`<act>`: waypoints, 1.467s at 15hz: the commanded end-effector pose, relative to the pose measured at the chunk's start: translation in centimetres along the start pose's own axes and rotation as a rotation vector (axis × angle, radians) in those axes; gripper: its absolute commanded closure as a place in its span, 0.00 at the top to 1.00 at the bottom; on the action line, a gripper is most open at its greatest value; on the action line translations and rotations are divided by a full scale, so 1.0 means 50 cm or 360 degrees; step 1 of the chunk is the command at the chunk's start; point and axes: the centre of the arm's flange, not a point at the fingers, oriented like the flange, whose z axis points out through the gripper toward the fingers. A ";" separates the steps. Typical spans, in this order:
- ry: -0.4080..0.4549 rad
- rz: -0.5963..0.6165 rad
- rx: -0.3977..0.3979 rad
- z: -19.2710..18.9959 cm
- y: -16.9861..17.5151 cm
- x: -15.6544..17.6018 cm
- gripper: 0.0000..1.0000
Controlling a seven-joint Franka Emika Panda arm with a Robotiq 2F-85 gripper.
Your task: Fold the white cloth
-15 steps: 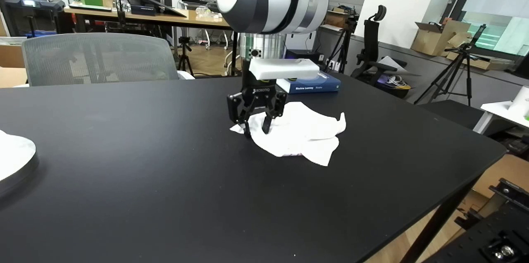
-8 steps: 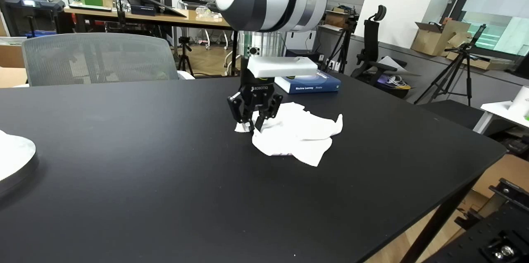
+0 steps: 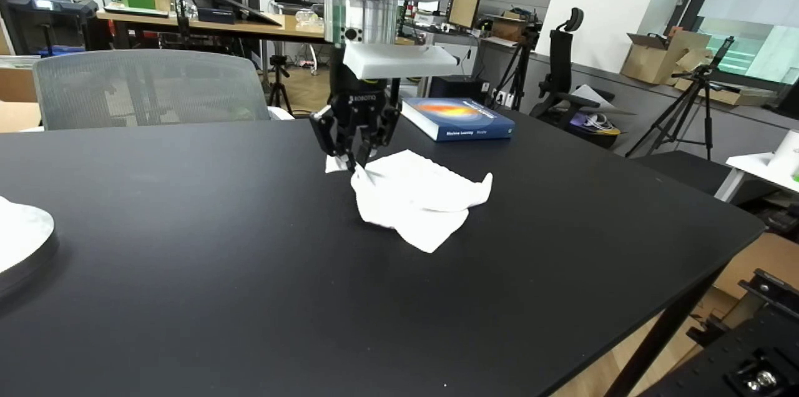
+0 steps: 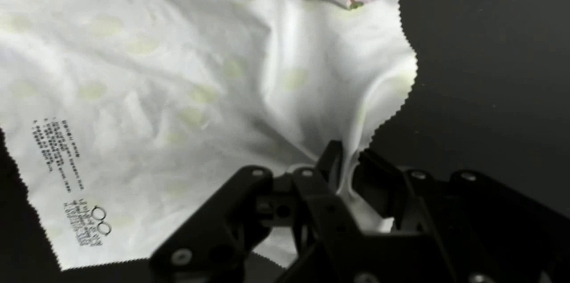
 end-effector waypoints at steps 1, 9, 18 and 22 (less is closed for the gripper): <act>0.0057 0.0000 -0.0009 -0.106 -0.039 -0.043 0.03; 0.0185 0.0427 0.0173 -0.138 0.066 -0.156 0.03; 0.0255 0.1186 0.0345 -0.015 0.249 -0.251 0.03; 0.0226 0.1347 0.0355 0.024 0.284 -0.273 0.03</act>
